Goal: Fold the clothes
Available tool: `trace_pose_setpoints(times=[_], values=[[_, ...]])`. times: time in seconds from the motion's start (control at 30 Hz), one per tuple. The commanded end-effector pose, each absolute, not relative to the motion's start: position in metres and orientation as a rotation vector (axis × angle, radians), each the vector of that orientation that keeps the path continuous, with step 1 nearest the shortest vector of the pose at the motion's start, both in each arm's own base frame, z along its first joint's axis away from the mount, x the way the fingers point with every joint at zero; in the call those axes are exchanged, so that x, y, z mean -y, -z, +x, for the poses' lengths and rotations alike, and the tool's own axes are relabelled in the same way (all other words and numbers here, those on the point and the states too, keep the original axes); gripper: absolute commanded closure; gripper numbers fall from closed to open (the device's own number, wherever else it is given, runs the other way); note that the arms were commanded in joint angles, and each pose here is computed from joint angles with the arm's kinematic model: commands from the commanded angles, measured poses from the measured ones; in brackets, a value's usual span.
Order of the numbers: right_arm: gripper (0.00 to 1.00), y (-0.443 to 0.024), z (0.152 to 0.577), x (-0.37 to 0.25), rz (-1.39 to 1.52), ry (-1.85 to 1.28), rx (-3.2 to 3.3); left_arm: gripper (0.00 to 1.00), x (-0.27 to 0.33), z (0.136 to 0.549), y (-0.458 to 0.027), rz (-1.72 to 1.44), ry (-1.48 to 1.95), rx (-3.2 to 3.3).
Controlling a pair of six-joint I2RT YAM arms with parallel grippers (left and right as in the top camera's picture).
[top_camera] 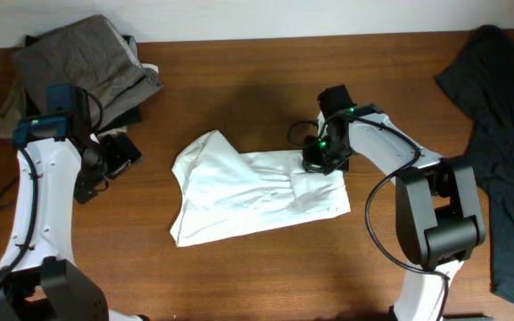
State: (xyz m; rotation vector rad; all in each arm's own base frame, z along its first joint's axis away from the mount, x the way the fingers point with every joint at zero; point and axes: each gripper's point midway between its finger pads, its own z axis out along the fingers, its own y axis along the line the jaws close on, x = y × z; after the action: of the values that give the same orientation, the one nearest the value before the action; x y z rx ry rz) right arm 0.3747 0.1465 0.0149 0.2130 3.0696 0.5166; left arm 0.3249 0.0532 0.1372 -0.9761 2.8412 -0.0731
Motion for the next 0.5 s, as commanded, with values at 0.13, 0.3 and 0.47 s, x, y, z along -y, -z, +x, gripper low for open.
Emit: trace_pose_setpoints(times=[0.13, 0.3, 0.47], values=[[0.96, -0.095, 0.381, -0.129, 0.249, -0.485, -3.012, 0.01, -0.052, 0.323, -0.141, -0.97, 0.081, -2.833], [0.96, -0.135, 0.346, -0.124, 0.125, -0.477, -3.053, 0.01, -0.053, 0.326, -0.142, -0.965, 0.084, -2.821], [0.96, -0.128, 0.315, -0.149, -0.155, -0.67, -3.112, 0.01, -0.053, 0.327, -0.142, -0.964, 0.085, -2.817]])
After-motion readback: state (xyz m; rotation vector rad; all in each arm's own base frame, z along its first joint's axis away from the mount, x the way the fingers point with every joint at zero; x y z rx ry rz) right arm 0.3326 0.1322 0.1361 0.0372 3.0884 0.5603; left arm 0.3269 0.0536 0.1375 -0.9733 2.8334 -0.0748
